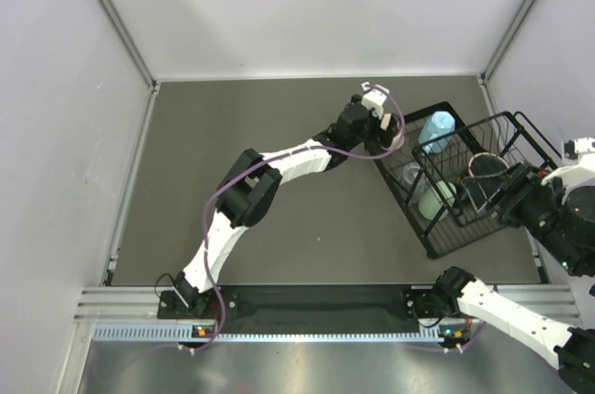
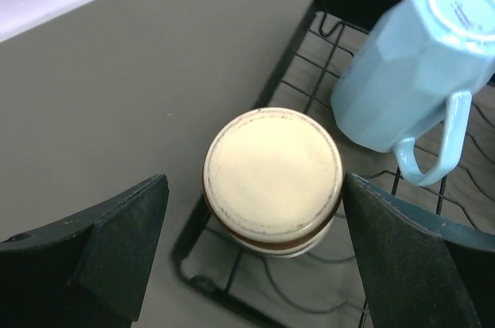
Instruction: Load the cups into the dish rack
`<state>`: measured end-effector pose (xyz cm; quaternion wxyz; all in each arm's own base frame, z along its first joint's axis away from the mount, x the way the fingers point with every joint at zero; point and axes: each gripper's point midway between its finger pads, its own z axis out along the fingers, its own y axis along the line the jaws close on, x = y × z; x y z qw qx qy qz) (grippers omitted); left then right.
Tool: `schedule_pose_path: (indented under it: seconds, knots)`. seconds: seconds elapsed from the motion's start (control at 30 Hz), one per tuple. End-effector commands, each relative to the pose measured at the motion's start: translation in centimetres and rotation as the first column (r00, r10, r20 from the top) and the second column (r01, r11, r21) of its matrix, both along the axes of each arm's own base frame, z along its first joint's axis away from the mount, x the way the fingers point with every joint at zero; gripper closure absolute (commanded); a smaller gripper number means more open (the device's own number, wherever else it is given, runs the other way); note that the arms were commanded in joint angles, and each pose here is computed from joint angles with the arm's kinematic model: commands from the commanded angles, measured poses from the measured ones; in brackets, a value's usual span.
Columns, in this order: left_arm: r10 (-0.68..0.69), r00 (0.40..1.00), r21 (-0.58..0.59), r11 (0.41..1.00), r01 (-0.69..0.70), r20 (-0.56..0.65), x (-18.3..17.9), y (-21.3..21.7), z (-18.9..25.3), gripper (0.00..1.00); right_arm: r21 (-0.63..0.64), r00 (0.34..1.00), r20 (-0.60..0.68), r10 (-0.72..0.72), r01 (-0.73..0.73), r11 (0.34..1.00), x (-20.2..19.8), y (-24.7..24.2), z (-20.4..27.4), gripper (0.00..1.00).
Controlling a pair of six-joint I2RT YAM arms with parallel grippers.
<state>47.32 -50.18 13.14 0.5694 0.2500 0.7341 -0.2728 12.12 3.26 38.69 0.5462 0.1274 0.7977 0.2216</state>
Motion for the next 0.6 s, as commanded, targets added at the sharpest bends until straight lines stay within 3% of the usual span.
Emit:
schedule_pose_path:
  seconds: [0.0,0.13,0.27,0.4,0.5,0.57]
  knots:
    - [0.091,0.993,-0.201,0.977,-0.073,0.079,1.9,3.9,10.7,0.02,-0.028,0.998,0.039,0.04,-0.039,0.999,1.4,1.5,1.0,0.39]
    - [0.092,0.992,-0.278,0.959,-0.063,0.09,1.6,6.9,15.5,0.02,-0.061,0.996,0.04,0.082,-0.079,0.995,2.1,2.6,0.9,0.37]
    - [-0.054,0.996,-0.291,0.954,0.071,0.067,-0.9,5.7,16.9,0.02,-0.092,0.993,0.048,0.109,-0.104,0.99,2.6,3.3,1.1,0.36]
    - [-0.109,0.994,-0.291,0.952,0.095,-0.03,-2.2,4.6,14.6,0.02,-0.089,0.989,0.079,0.123,-0.116,0.989,2.7,3.6,1.8,0.36]
    - [-0.069,0.994,-0.285,0.958,0.044,-0.08,-2.2,4.5,13.1,0.02,-0.083,0.988,0.083,0.134,-0.127,0.988,2.6,3.7,2.1,0.36]
    - [-0.038,0.994,-0.283,0.959,0.008,-0.101,-1.9,4.6,12.7,0.07,-0.075,0.988,0.076,0.135,-0.13,0.989,2.4,3.7,1.9,0.35]
